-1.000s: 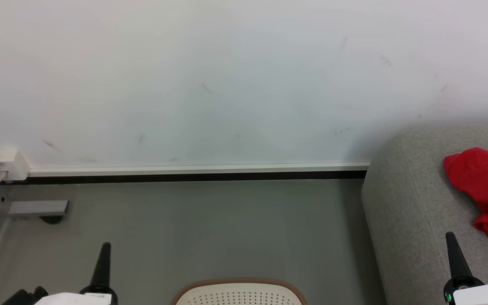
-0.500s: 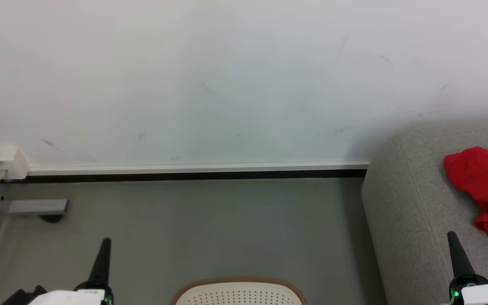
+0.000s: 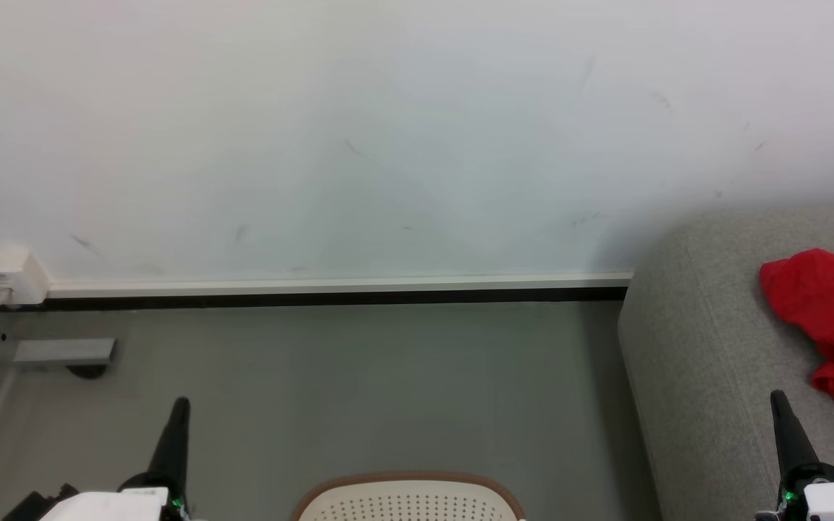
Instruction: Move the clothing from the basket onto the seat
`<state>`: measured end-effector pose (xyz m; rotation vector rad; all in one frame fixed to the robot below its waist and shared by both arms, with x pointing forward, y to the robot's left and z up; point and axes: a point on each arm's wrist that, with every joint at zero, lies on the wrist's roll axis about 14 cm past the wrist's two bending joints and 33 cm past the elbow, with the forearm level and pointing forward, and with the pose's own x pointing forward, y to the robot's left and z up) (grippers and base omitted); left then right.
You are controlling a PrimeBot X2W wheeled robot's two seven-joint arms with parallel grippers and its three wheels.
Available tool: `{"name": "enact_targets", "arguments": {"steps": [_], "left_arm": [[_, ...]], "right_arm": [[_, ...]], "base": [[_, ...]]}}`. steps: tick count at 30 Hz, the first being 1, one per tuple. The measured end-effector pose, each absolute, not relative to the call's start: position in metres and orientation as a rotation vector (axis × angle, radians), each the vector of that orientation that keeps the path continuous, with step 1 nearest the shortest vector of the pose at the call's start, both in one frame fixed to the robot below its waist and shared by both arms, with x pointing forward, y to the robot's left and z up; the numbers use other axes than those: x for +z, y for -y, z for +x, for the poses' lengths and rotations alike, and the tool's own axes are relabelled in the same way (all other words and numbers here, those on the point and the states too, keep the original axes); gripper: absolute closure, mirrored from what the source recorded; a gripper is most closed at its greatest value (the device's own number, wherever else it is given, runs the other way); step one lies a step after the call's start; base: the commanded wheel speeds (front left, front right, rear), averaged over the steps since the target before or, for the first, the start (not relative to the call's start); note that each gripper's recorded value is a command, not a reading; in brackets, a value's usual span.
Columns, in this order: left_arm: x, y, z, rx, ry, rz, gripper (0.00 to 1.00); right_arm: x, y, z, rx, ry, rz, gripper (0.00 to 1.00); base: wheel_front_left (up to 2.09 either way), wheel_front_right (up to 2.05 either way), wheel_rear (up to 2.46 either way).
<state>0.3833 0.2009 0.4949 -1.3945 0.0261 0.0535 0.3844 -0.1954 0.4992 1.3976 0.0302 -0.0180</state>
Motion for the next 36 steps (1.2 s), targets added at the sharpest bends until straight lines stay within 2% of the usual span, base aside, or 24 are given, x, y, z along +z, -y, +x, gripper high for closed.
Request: {"name": "enact_targets", "arguments": {"steps": [24, 36], "left_arm": [[0.5028, -0.1989, 0.3874, 0.013, -0.013, -1.56, 1.0], [0.5037, -0.1987, 0.3879, 0.009, -0.012, -1.571, 1.0]], "right_arm": [[0.5027, 0.2, 0.3868, -0.011, -0.011, 1.556, 1.0], [0.5032, 0.2, 0.387, -0.009, -0.01, 1.573, 1.0]], "base": [[0.0, 0.0, 0.0], [0.0, 0.0, 0.0]]}}
